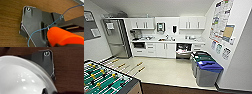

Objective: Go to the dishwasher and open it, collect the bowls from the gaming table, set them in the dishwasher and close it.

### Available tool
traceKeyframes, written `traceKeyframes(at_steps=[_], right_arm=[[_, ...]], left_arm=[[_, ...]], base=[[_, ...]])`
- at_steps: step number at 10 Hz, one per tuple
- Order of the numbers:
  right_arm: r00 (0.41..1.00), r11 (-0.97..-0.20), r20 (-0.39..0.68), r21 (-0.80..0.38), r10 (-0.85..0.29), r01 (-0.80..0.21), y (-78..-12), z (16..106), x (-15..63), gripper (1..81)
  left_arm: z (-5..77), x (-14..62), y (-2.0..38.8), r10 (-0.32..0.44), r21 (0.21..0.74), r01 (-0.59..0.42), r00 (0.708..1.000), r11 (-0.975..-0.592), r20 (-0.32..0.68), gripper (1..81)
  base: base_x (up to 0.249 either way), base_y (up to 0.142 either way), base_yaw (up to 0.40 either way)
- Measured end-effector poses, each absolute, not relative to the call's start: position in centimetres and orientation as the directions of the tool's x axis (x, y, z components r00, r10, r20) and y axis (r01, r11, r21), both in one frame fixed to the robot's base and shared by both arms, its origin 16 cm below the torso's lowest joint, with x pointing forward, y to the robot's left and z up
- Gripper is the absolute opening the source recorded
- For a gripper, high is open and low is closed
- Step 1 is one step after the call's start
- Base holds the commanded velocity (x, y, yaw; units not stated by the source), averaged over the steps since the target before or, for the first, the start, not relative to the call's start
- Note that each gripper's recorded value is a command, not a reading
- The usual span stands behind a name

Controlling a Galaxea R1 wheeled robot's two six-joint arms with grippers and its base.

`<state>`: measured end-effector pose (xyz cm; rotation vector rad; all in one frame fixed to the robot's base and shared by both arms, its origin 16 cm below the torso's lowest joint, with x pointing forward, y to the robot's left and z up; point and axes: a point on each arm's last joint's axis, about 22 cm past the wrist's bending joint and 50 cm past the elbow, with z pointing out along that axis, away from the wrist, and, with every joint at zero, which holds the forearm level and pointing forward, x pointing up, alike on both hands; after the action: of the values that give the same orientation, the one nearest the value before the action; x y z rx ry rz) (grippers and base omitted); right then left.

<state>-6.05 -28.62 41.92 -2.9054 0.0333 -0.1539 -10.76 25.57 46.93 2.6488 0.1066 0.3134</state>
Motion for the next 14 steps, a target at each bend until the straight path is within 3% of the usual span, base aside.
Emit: traceKeyframes(at_steps=[8, 12, 14], right_arm=[[0.993, -0.973, 0.117, -0.232, -0.034, -0.006, -28.6, 41.9, -4.9, 1.0], [0.992, -0.970, 0.118, -0.243, -0.035, -0.005, -27.8, 41.9, -4.9, 1.0], [0.993, -0.970, 0.117, -0.242, -0.034, -0.005, -27.9, 41.9, -4.9, 1.0]], left_arm=[[46.9, -10.1, 25.4, 0.131, 0.463, 0.018, 0.968, -0.886, 0.212, 1.0], [46.8, -9.7, 23.3, 0.142, 0.484, 0.021, 0.967, -0.875, 0.213, 1.0], [46.3, -9.9, 24.4, 0.132, 0.457, 0.020, 0.968, -0.889, 0.214, 1.0]], base=[[0.148, 0.000, 0.000], [0.148, 0.000, 0.000], [0.149, 0.000, 0.000]])
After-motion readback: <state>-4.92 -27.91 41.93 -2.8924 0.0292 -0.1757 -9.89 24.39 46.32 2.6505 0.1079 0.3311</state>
